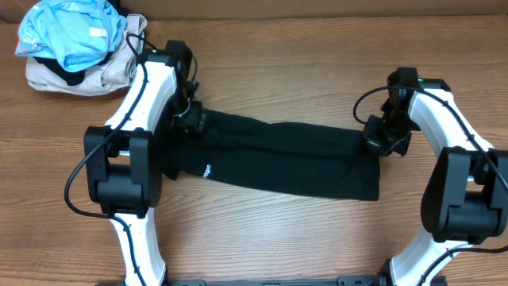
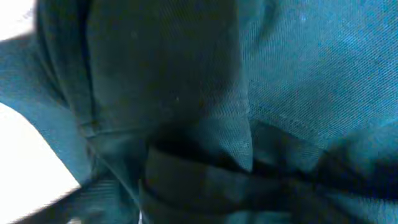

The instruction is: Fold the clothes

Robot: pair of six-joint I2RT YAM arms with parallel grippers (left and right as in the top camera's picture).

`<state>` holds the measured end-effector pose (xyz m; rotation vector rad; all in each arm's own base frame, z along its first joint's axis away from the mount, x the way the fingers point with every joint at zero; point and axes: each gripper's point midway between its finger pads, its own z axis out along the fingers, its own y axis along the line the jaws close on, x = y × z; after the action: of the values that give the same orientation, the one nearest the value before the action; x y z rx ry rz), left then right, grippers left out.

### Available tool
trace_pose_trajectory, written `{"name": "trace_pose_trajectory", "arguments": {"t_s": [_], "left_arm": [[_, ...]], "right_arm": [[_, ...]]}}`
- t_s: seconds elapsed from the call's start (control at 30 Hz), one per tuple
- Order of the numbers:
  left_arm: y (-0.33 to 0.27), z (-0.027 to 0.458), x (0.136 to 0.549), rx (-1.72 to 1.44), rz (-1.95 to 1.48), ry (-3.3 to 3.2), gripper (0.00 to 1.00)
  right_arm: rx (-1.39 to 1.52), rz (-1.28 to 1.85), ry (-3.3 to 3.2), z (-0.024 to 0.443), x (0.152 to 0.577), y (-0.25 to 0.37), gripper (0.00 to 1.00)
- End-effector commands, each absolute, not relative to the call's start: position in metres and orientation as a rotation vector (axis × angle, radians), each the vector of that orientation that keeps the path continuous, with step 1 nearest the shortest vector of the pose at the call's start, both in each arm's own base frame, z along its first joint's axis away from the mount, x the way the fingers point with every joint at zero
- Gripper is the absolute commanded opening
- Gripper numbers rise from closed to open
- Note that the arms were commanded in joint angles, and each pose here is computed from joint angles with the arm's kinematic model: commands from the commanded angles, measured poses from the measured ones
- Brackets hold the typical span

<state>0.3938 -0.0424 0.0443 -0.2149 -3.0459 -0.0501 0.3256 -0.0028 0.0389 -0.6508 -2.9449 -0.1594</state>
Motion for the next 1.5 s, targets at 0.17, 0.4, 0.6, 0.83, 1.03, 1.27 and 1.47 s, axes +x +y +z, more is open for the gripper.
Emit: {"name": "trace_pose_trajectory", "arguments": {"t_s": [0.17, 0.4, 0.6, 0.83, 1.03, 1.27, 1.47], "left_arm": [[-0.040, 0.050, 0.394, -0.271, -0.055, -3.039, 1.00], [-0.042, 0.112, 0.412, -0.243, -0.054, -3.127, 1.00], [-0.039, 0.202, 0.432, -0.126, -0.079, -3.358, 1.00], [-0.040, 0.289, 0.435, -0.078, -0.037, -3.625, 1.00], [-0.039, 0.317, 0.425, -0.070, -0.023, -3.699, 1.00], [-0.037, 0.305, 0.414, -0.072, -0.033, -3.631, 1.00], [-0.038, 0.305, 0.414, -0.045, -0.026, -3.631, 1.00]], "right_arm": [[-0.627, -0.172, -2.916, 0.042, 0.315, -0.012, 0.52], [-0.608, -0.319, -2.893, 0.046, 0.312, -0.010, 0.65], [-0.557, -0.462, -2.915, 0.042, 0.319, 0.000, 0.72], [-0.550, -0.445, -2.919, 0.019, 0.310, 0.004, 0.73], [-0.640, -0.268, -2.904, 0.005, 0.299, -0.013, 0.73], [-0.627, -0.369, -2.889, -0.014, 0.288, 0.009, 0.33], [-0.654, -0.481, -2.904, -0.011, 0.300, 0.016, 0.04]]}}
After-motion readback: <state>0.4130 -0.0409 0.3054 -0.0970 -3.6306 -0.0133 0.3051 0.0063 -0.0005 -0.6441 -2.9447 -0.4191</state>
